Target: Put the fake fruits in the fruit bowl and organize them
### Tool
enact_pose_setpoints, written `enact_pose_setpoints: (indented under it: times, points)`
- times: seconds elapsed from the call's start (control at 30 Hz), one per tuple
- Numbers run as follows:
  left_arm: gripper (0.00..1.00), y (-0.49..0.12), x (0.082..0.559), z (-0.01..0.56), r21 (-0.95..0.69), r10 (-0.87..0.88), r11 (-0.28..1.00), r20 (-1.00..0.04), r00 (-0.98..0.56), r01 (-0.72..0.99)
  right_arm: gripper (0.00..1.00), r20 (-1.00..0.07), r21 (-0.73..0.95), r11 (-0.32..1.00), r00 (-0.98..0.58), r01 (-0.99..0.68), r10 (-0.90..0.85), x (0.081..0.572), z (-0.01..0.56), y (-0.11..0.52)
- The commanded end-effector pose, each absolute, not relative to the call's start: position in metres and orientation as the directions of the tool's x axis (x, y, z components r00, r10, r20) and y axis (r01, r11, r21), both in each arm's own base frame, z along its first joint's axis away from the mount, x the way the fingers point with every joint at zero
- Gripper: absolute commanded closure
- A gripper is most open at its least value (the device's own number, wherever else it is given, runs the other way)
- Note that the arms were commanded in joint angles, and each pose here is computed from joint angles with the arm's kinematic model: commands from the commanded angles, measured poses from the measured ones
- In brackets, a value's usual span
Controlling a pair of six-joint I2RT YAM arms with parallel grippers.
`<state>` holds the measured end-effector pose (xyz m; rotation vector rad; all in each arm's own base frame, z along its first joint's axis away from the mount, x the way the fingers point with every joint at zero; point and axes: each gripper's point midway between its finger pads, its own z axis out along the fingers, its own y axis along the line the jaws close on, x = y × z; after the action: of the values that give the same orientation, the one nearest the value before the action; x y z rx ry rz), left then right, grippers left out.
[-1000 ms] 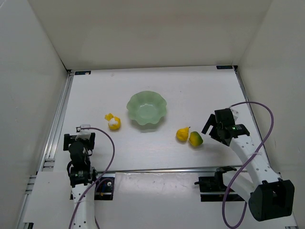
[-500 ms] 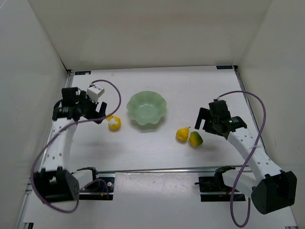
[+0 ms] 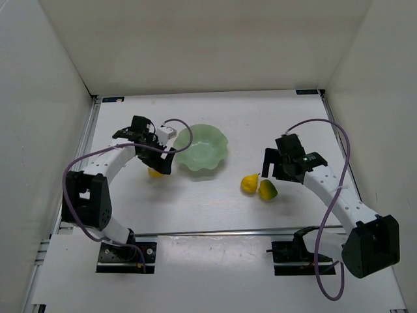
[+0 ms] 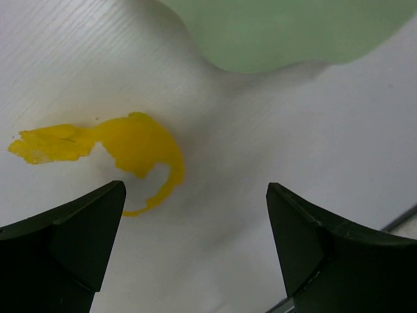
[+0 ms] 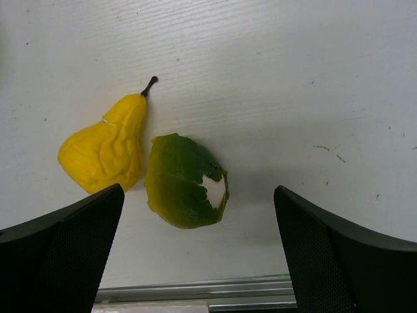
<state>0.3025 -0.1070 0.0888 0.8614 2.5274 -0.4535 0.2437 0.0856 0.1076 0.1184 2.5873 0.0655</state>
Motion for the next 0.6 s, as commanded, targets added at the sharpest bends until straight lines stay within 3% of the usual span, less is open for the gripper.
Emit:
enact_pose_setpoints:
  times: [0.0,0.2,0.47,0.57]
  points:
    - [0.00,-0.090,0.340,0.092,-0.018,0.462,0.837,-0.515,-0.723,0.547,0.00,-0.560,0.062,0.997,-0.824,0.055,0.080,0.258,0.122,0.088]
    - [0.00,-0.080,0.350,0.075,0.047,0.484,0.847,-0.478,-0.733,0.529,0.00,-0.546,0.060,0.997,-0.834,0.056,0.079,0.260,0.118,0.092]
    - [0.00,-0.082,0.346,0.039,0.002,0.492,0.844,-0.399,-0.773,0.536,0.00,-0.525,0.048,0.998,-0.848,0.048,0.066,0.266,0.114,0.097]
    - [0.06,-0.082,0.346,0.039,0.002,0.492,0.844,-0.399,-0.774,0.536,0.00,-0.525,0.033,0.998,-0.850,0.045,0.055,0.267,0.115,0.096]
